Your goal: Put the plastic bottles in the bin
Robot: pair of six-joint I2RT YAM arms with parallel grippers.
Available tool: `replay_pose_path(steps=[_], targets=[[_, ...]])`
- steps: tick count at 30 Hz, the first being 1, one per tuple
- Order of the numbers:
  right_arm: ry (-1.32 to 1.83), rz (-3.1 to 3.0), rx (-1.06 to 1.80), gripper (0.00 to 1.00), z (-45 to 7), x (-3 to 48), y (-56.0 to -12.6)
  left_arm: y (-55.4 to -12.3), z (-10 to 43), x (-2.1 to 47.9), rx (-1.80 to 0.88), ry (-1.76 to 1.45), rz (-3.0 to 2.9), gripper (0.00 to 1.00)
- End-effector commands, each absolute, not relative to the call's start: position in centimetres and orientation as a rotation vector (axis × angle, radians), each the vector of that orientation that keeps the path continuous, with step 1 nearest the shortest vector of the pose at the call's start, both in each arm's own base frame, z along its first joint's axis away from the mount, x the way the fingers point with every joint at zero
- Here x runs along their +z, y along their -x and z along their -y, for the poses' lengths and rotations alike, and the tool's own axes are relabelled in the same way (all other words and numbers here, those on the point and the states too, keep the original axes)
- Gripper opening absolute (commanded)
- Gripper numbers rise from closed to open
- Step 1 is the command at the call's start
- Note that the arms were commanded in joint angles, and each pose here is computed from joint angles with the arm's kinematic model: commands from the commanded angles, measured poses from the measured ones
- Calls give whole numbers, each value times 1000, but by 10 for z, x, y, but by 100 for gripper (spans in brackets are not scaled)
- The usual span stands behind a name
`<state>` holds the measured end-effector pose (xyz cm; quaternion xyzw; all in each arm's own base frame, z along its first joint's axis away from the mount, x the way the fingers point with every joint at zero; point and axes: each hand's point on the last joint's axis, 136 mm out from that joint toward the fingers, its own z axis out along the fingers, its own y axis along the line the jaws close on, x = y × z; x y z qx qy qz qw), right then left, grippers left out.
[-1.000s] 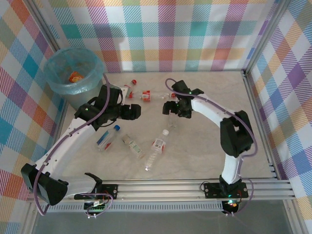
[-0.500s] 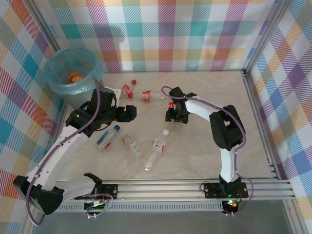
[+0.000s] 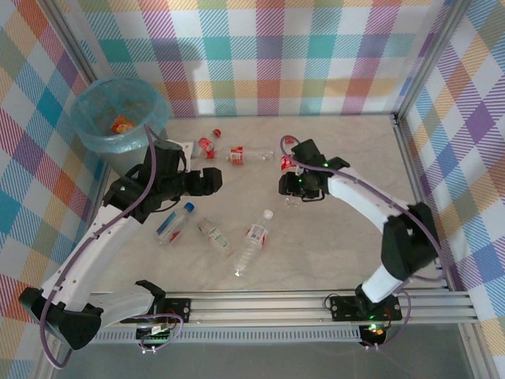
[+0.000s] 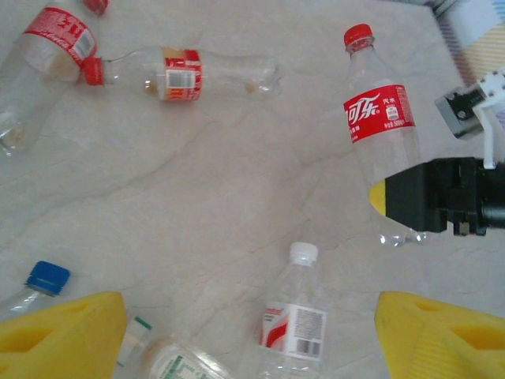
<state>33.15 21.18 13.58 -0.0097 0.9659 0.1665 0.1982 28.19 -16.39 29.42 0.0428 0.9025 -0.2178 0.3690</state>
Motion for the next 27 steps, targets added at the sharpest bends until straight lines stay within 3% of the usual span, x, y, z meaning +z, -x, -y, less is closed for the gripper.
replay_pose_path(steps=[1,12,20,27], targets=[[106,-2590,566,52,-218,166,-326,-278,184,342,-750,-117,-2177,82],[469,-2141,961,49,-262,275,-284,-290,234,406,-1098,-194,-2018,82],[712,-1948,1106,46,-291,312,-249,-302,260,425,-1140,-284,-1983,82],[854,-1893,1084,47,-306,308,-228,-322,248,438,-1035,-191,-1932,67]])
